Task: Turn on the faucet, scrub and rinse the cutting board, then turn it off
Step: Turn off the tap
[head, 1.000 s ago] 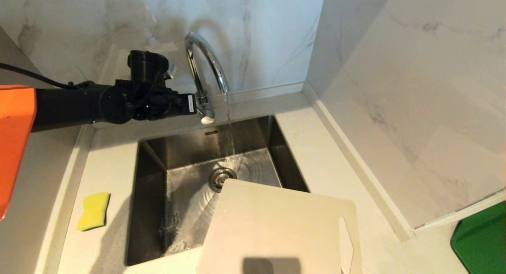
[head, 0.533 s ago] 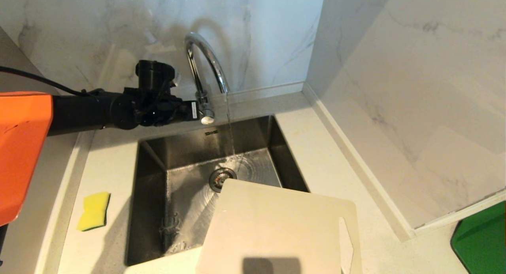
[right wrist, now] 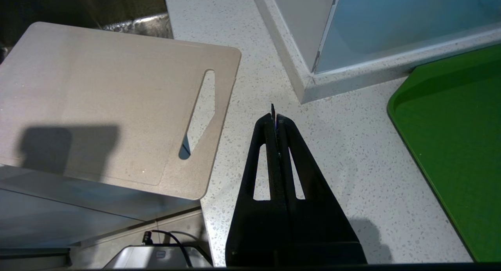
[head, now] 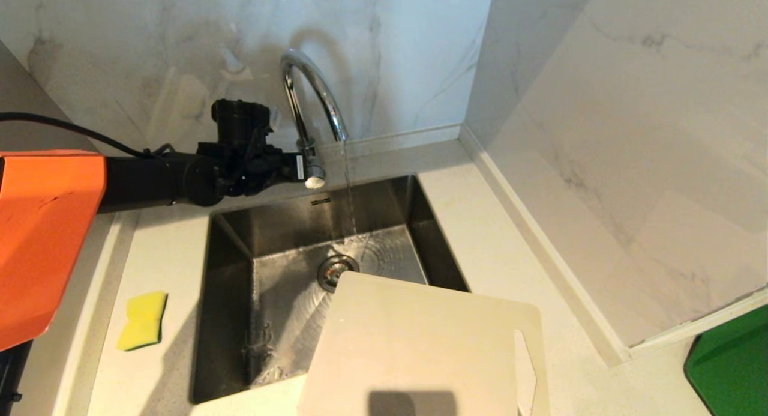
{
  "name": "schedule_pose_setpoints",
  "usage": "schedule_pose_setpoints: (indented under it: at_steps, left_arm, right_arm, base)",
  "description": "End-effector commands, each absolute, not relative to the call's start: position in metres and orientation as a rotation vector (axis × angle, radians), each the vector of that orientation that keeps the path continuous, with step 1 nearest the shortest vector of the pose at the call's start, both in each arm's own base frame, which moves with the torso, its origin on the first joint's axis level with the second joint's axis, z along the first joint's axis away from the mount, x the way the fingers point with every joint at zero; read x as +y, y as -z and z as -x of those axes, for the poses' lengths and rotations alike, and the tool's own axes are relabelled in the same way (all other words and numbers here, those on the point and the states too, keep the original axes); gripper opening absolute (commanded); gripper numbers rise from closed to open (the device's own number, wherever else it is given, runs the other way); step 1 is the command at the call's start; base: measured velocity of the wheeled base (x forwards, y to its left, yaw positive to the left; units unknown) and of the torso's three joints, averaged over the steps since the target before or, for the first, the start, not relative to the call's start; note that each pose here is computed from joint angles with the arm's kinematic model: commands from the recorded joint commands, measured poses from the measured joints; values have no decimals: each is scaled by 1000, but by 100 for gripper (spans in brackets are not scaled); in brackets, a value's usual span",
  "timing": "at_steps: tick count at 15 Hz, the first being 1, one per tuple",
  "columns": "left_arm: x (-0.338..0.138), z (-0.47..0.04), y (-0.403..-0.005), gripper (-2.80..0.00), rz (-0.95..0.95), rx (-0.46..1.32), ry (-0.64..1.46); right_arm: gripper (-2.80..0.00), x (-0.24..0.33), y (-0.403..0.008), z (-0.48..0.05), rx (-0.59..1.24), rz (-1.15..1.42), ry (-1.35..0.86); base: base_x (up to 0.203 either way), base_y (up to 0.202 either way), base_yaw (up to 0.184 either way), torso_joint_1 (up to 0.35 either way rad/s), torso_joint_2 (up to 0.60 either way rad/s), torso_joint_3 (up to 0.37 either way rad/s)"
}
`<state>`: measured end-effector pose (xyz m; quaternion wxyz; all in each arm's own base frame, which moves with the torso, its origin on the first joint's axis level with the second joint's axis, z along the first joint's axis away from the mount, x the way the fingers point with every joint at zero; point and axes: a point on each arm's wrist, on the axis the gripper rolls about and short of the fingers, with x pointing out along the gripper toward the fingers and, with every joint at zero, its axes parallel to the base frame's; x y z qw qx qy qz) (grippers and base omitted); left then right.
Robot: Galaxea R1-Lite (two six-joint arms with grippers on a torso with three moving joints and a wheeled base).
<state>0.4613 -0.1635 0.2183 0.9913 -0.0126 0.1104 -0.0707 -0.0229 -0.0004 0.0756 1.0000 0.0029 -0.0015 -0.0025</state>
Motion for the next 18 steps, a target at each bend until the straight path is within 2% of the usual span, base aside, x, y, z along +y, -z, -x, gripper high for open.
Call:
schedule_pose_setpoints:
  at_steps: [1, 4, 18]
  left_arm:
    - [-165, -467, -214, -280, -16, 201, 143]
    - [-165, -469, -218, -280, -47, 156, 145]
    - [-155, -471, -220, -280, -40, 151, 96]
  right_arm:
    - [-280, 0, -75, 23, -2, -6, 5]
    - [-280, 0, -75, 23, -2, -6, 5]
    - [-280, 0, -75, 23, -2, -6, 5]
  base:
    - [0, 0, 0, 0, 0, 0]
    - [0, 0, 0, 0, 0, 0]
    - [0, 0, 0, 0, 0, 0]
